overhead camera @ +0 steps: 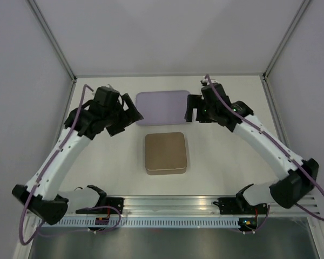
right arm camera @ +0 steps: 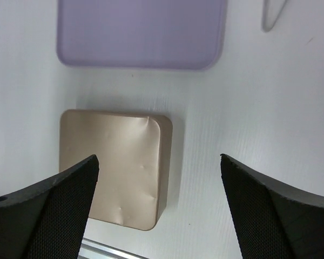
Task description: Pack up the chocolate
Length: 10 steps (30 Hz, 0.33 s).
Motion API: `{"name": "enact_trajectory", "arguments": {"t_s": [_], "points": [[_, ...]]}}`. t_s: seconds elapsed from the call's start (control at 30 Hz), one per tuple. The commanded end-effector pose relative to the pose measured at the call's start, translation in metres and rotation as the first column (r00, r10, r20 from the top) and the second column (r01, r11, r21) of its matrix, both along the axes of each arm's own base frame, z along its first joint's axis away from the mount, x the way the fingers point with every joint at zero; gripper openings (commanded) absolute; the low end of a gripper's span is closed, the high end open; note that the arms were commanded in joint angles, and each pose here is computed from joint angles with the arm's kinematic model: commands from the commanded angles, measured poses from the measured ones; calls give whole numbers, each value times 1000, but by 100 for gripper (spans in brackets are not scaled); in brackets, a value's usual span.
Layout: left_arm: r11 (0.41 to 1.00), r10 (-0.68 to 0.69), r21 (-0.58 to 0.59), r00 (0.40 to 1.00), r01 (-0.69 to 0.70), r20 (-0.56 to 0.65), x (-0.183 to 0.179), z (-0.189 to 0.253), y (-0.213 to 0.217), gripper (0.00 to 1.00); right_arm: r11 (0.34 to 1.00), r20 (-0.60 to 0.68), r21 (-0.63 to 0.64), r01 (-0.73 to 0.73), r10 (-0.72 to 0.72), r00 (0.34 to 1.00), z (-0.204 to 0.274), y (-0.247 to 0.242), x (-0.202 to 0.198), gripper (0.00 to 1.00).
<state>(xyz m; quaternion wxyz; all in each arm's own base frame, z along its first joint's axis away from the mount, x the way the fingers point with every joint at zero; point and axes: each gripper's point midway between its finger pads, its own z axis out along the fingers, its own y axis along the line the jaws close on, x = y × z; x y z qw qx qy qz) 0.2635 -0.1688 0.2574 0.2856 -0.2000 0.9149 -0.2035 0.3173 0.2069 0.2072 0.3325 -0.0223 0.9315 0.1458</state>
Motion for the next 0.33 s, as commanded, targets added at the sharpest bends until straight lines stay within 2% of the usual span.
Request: {"name": "enact_trajectory", "arguments": {"t_s": [0.0, 0.13, 0.3], "points": [[993, 45, 105, 997, -51, 57, -30, 20, 42, 100, 984, 159, 14, 180, -180, 971, 48, -43, -9, 98], [983, 119, 114, 976, -142, 185, -46, 38, 73, 100, 969, 217, 15, 246, -243, 945, 57, -71, -29, 98], [970, 163, 143, 963, -196, 213, -55, 30, 91, 99, 949, 260, 78, 306, -315, 913, 63, -88, -42, 98]]}}
